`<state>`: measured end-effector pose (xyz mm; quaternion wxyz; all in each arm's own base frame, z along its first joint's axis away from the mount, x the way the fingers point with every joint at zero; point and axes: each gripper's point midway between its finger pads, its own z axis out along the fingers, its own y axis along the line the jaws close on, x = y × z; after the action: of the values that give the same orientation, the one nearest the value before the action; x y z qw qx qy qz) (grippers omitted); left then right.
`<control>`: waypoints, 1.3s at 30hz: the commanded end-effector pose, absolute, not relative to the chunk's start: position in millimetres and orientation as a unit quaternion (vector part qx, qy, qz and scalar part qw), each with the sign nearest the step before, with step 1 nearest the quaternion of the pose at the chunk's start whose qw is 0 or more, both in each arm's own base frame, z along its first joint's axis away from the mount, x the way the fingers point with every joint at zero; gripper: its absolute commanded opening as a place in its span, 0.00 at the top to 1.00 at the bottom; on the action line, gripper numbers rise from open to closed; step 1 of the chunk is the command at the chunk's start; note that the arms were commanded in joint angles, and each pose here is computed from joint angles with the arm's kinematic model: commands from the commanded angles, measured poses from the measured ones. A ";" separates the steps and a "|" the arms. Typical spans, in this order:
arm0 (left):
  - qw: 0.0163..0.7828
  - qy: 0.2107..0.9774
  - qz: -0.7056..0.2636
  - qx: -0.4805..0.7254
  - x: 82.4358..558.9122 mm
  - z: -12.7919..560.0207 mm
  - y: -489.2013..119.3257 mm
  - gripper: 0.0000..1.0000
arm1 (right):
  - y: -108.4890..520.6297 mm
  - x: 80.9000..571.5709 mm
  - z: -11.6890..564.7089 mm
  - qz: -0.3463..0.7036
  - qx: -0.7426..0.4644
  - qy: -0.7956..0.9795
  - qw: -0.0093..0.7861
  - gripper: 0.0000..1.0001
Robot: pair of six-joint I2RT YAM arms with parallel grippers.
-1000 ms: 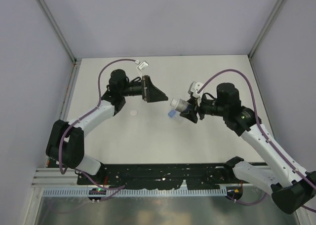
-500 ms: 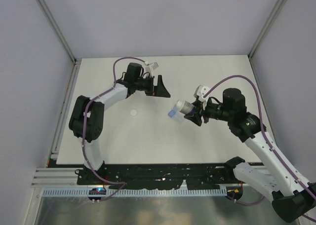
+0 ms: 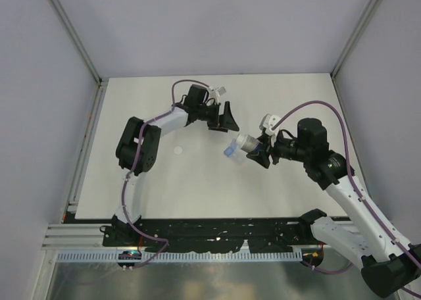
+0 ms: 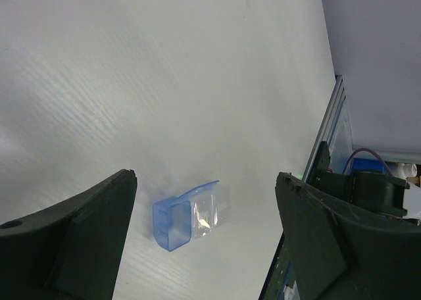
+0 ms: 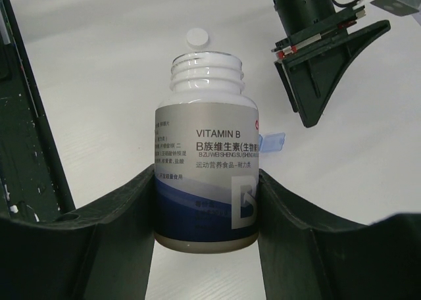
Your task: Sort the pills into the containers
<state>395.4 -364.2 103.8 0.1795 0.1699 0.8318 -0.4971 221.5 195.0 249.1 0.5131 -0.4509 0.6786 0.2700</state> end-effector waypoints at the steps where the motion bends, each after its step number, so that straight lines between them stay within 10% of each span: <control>1: 0.167 0.822 -0.511 0.186 391.2 104.9 -383.4 0.12 | 197.9 225.1 259.4 0.276 -0.450 0.664 0.529 0.94; 39: 0.142 0.799 -0.524 0.259 316.5 99.7 -370.5 0.46 | 198.6 229.8 246.6 0.282 -0.450 0.676 0.511 0.94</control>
<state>319.8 -371.2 80.4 0.1142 0.2300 0.8145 -0.5202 226.0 195.2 236.4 0.4945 -0.4479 0.6910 0.2781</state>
